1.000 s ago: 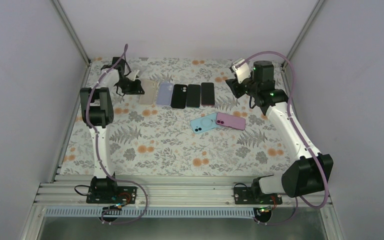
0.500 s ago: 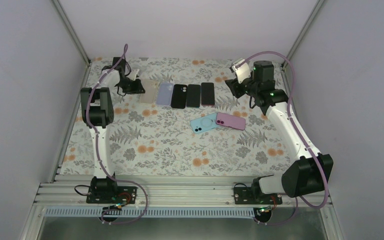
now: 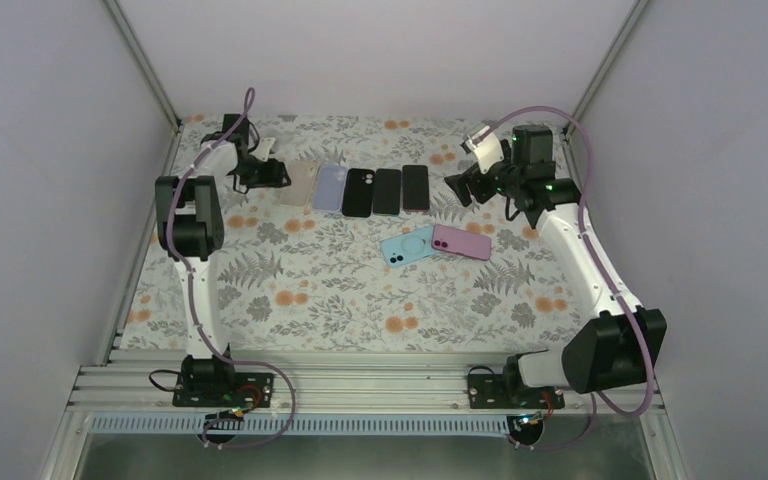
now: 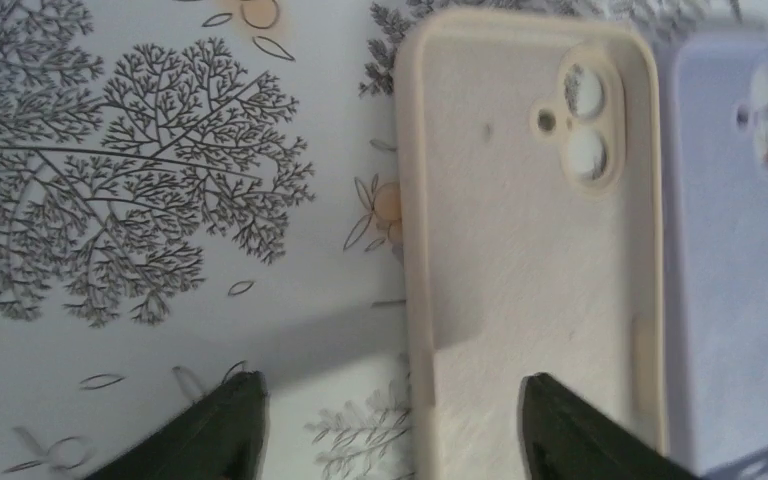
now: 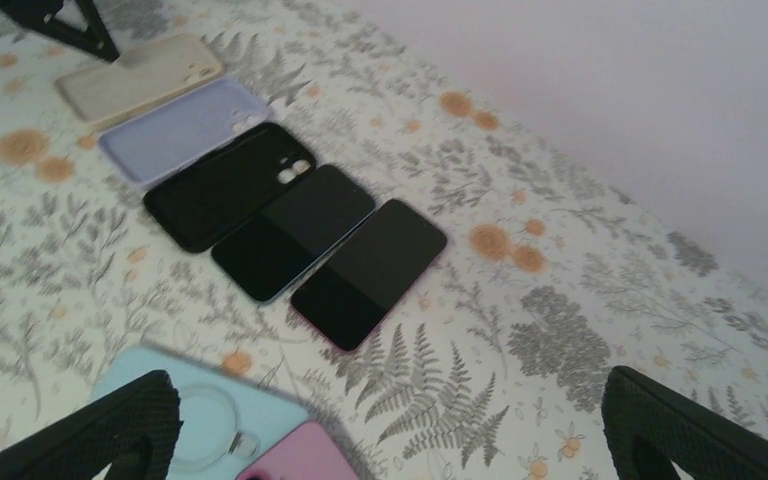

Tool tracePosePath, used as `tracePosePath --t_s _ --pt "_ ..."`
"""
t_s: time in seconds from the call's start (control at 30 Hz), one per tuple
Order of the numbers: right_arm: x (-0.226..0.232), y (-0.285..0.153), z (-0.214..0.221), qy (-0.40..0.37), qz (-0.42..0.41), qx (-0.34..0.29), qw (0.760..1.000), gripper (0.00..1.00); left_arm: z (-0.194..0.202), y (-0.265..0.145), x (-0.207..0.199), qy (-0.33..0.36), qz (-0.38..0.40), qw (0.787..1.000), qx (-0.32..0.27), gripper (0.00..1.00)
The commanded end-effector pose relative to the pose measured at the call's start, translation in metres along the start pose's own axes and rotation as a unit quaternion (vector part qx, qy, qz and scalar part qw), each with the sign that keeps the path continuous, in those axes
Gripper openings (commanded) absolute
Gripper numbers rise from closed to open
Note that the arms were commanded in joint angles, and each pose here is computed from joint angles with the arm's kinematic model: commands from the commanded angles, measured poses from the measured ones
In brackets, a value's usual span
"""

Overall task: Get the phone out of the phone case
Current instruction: Place the phone case at the center of the board.

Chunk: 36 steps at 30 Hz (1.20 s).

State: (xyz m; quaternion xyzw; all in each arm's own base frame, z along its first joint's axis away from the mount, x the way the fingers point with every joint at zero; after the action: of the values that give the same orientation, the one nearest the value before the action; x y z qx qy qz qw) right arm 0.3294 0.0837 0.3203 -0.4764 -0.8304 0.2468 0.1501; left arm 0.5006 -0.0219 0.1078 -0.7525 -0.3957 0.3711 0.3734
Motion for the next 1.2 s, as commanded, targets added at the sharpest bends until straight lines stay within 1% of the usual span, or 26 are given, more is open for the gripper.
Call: tracePosePath --t_s 0.0,0.03,0.07,0.1,0.27,0.43,0.53,0.57,0.67,0.87,1.0,1.17 --pt "0.000 0.005 0.021 -0.035 -0.072 0.048 0.996 0.99 0.004 -0.023 0.002 -0.001 -0.021 1.000 -0.003 0.75" --pt "0.000 0.007 0.027 -0.041 -0.088 0.061 0.993 0.99 0.001 -0.030 -0.002 0.007 -0.014 1.000 -0.013 0.91" --pt "-0.002 0.009 0.032 -0.046 -0.104 0.074 0.991 0.99 -0.002 -0.035 -0.006 0.016 -0.009 1.000 -0.022 0.99" --pt "-0.003 0.010 0.036 -0.050 -0.120 0.085 0.988 0.99 -0.005 -0.042 -0.010 0.025 -0.005 0.999 -0.031 1.00" --pt "-0.015 0.015 0.052 -0.081 -0.184 0.135 0.970 0.99 -0.019 -0.075 -0.030 0.082 0.002 0.994 -0.077 1.00" --pt "-0.028 0.026 0.076 -0.138 -0.199 0.189 0.952 0.99 -0.030 -0.106 -0.054 0.133 0.007 0.984 -0.118 1.00" --pt "-0.036 0.035 0.088 -0.163 -0.201 0.211 0.943 0.99 -0.033 -0.120 -0.072 0.164 0.015 0.977 -0.138 1.00" --pt "-0.040 0.044 0.096 -0.166 -0.203 0.227 0.938 0.99 -0.034 -0.125 -0.077 0.173 0.017 0.974 -0.145 1.00" --pt "-0.046 0.059 0.106 -0.183 -0.205 0.245 0.930 1.00 -0.036 -0.137 -0.093 0.195 0.022 0.966 -0.167 1.00" --pt "-0.055 0.083 0.123 -0.204 -0.203 0.254 0.923 0.99 -0.039 -0.157 -0.111 0.209 0.031 0.957 -0.199 1.00" --pt "-0.056 0.095 0.141 -0.221 -0.208 0.261 0.917 1.00 -0.038 -0.157 -0.118 0.212 0.039 0.956 -0.199 1.00" --pt "-0.059 0.112 0.152 -0.216 -0.218 0.270 0.913 1.00 -0.036 -0.152 -0.121 0.212 0.050 0.956 -0.197 1.00"
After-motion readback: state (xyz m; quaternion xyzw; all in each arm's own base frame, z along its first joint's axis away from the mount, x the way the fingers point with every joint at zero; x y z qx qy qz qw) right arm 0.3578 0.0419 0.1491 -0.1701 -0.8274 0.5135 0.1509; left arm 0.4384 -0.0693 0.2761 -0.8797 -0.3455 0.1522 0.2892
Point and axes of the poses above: each gripper's point midway between its finger pads, its own y axis out along the fingers, its own x axis along the line the jaws close on, z = x × y, the point moved 9 cm from there along -y, back along the fingers, and after that the axes turned 13 degrees about y, right-handed, at the moved point
